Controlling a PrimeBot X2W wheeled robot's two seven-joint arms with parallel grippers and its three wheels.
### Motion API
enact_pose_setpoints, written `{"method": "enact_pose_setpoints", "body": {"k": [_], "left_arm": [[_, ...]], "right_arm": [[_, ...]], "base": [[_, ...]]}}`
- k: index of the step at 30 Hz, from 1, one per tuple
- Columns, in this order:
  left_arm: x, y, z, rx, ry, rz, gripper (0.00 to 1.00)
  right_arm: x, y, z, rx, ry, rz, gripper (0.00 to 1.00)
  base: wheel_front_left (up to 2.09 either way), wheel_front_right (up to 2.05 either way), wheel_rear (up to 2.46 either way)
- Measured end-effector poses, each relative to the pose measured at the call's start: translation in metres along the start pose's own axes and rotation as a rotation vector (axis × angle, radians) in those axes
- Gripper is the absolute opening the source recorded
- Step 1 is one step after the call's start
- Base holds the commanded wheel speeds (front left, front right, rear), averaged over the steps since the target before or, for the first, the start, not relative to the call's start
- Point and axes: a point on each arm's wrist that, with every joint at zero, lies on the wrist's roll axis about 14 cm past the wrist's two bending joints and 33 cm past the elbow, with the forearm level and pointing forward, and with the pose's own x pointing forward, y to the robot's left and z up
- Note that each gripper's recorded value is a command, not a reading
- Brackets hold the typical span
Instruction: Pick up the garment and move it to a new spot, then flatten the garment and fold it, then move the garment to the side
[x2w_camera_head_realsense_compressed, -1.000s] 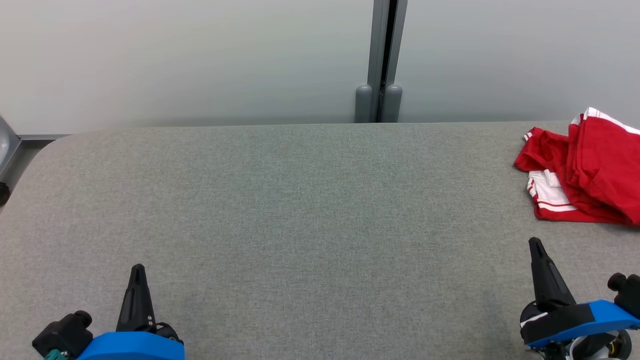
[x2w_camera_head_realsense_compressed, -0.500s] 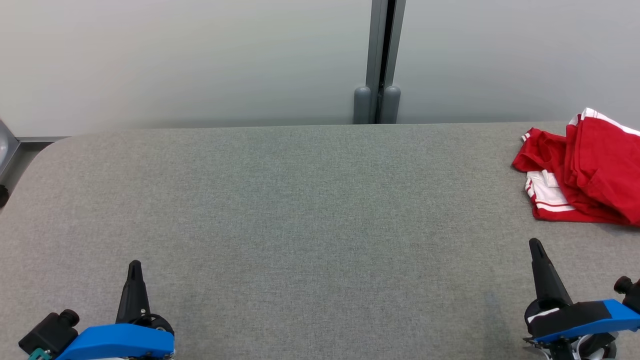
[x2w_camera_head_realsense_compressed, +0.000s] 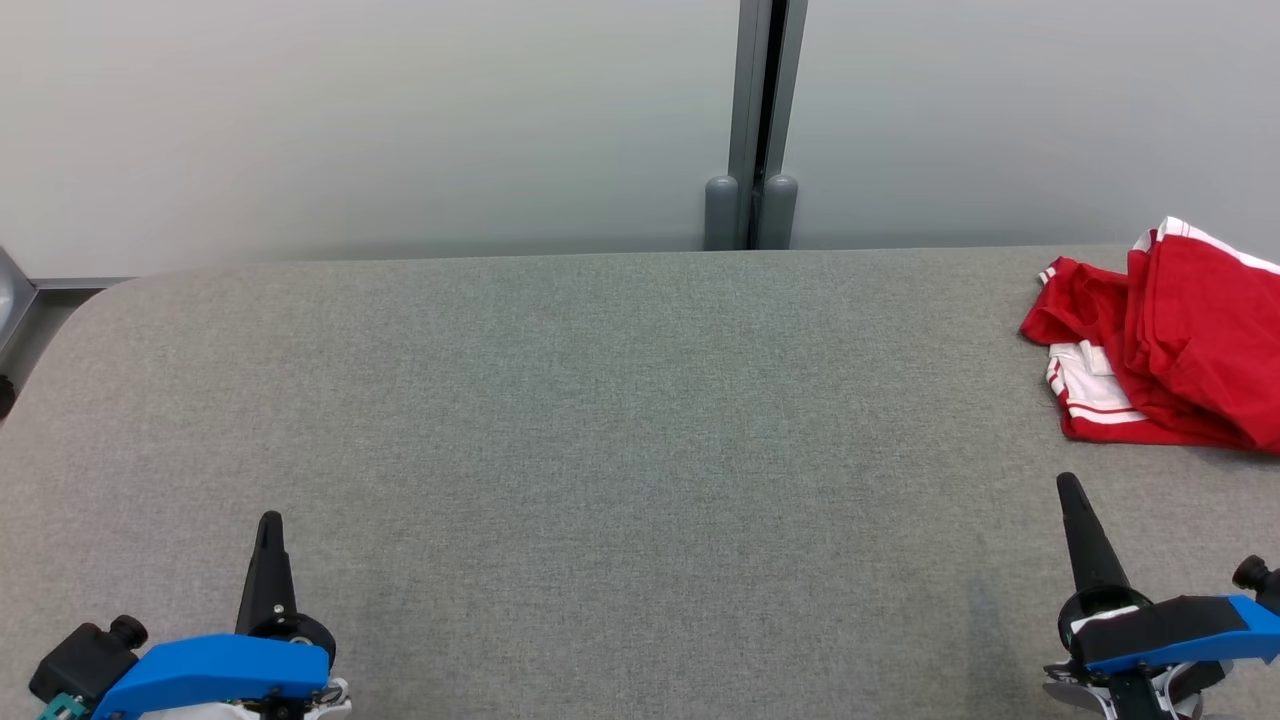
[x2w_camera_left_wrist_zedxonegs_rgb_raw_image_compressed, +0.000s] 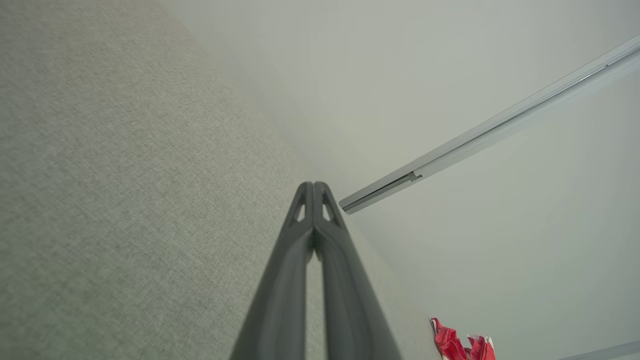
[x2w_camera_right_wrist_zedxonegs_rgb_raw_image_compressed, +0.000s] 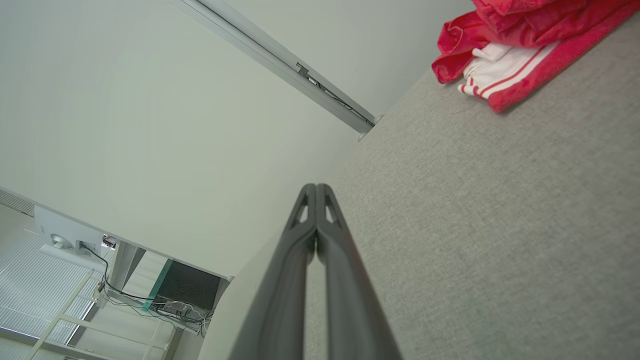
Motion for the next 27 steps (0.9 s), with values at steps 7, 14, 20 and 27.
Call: {"method": "enact_pose_setpoints", "body": {"k": [7, 14, 20, 27], "left_arm": [[0.004, -0.004, 0.002, -0.092, 0.003, -0.011, 0.0], [0.005, -0.006, 0.002, -0.171, 0.009, -0.016, 0.0], [0.006, -0.009, 0.002, -0.232, 0.015, -0.027, 0.0], [0.009, -0.014, 0.004, -0.302, 0.015, -0.041, 0.0]], "right_arm": [[0.0, 0.0, 0.0, 0.091, 0.0, 0.001, 0.0], [0.002, 0.002, 0.002, 0.165, -0.004, 0.007, 0.0], [0.002, 0.002, 0.003, 0.224, -0.006, 0.011, 0.0], [0.002, 0.002, 0.003, 0.29, -0.006, 0.013, 0.0]], "base": [[0.0, 0.0, 0.0], [0.0, 0.0, 0.0], [0.0, 0.0, 0.0], [0.0, 0.0, 0.0]]}}
